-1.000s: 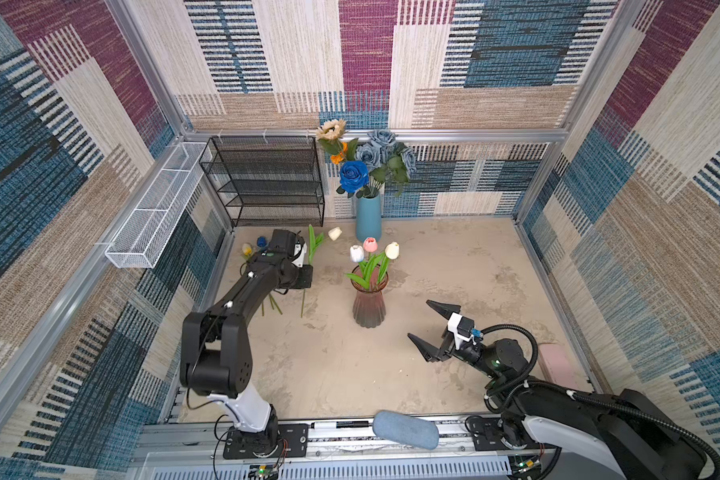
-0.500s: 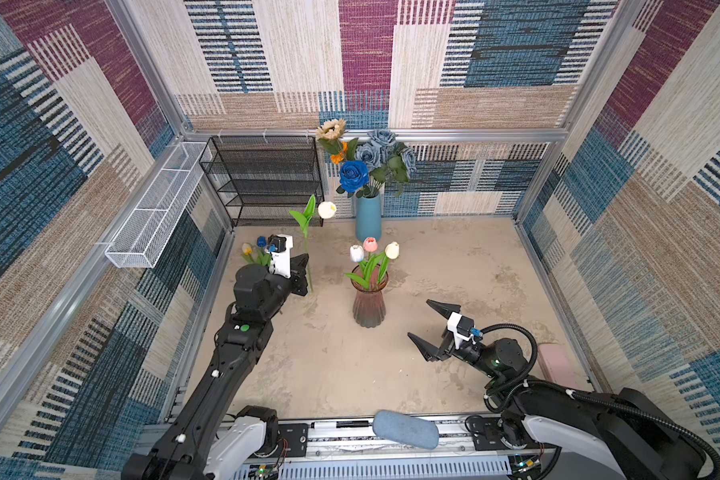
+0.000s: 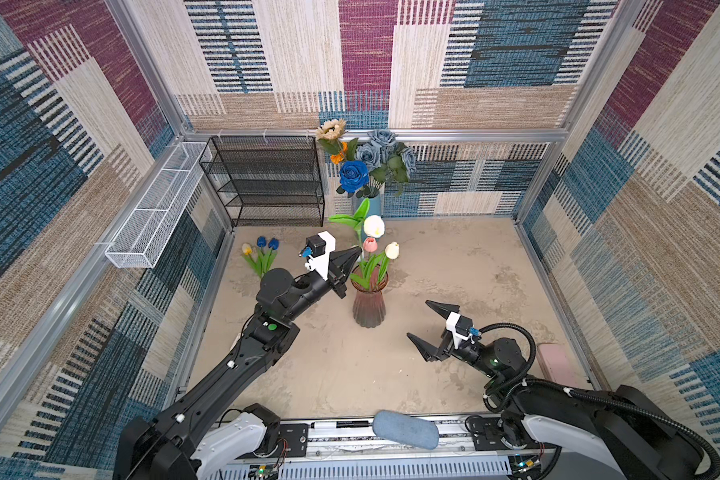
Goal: Arrange the flowers into the vase
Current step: 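Carry the white tulip over the pink vase and lower its stem in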
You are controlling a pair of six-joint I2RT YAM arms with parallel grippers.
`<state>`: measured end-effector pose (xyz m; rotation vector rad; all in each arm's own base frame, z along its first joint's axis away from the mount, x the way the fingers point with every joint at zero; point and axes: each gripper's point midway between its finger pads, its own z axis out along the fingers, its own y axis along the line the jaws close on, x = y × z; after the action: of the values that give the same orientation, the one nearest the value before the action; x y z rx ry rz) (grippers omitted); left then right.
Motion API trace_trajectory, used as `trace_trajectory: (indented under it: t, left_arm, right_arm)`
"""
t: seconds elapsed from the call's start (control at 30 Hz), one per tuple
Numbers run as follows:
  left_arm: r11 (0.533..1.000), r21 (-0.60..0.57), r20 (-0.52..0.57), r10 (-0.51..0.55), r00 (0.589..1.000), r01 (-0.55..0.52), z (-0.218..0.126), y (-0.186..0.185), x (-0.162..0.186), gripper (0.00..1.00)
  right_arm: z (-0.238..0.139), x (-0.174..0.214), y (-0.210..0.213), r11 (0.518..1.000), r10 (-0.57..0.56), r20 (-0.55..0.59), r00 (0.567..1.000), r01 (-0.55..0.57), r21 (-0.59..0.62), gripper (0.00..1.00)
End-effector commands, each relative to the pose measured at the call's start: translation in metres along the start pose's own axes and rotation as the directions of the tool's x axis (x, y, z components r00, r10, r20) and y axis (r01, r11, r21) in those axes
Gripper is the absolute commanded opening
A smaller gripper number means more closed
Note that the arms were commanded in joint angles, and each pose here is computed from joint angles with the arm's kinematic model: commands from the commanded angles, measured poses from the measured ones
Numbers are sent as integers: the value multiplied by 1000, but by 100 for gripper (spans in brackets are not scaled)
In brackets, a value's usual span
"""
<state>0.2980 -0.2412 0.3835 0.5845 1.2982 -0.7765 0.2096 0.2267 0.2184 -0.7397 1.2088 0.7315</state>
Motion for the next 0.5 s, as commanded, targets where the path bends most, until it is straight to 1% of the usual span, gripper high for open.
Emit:
trace_trajectory:
  t: [0.0, 0.07, 0.13, 0.2, 0.33, 0.4, 0.43, 0.47]
  left_arm:
    - [997, -18, 58, 78, 995, -77, 18, -2, -12, 0]
    - [996, -39, 31, 86, 996, -85, 31, 2, 0, 0]
    - [994, -93, -4, 58, 998, -58, 40, 14, 12, 0]
    - [991, -122, -33, 44, 998, -48, 45, 21, 23, 0]
    - [988, -145, -76, 35, 996, -46, 50, 25, 45, 0]
    - [988, -146, -85, 30, 996, -42, 50, 24, 48, 0]
    - [988, -146, -121, 22, 992, -39, 49, 23, 57, 0]
    - [988, -146, -133, 21, 991, -41, 48, 21, 60, 0]
  right_arm:
    - [0, -11, 1, 1000, -7, 39, 999, 7, -5, 100]
    - [-2, -13, 1, 1000, -14, 46, 999, 14, 1, 100]
    - [-3, -13, -1, 1000, -16, 45, 999, 16, 14, 100]
    - [-2, -12, -2, 1000, -19, 39, 999, 19, 18, 100]
    - [-4, -15, -1, 1000, -24, 48, 999, 23, 13, 100]
    - [-4, -14, -2, 1000, -23, 46, 999, 22, 21, 100]
    - [-3, -13, -3, 1000, -22, 43, 999, 21, 22, 100]
    - [-2, -13, -3, 1000, -23, 40, 999, 22, 20, 100]
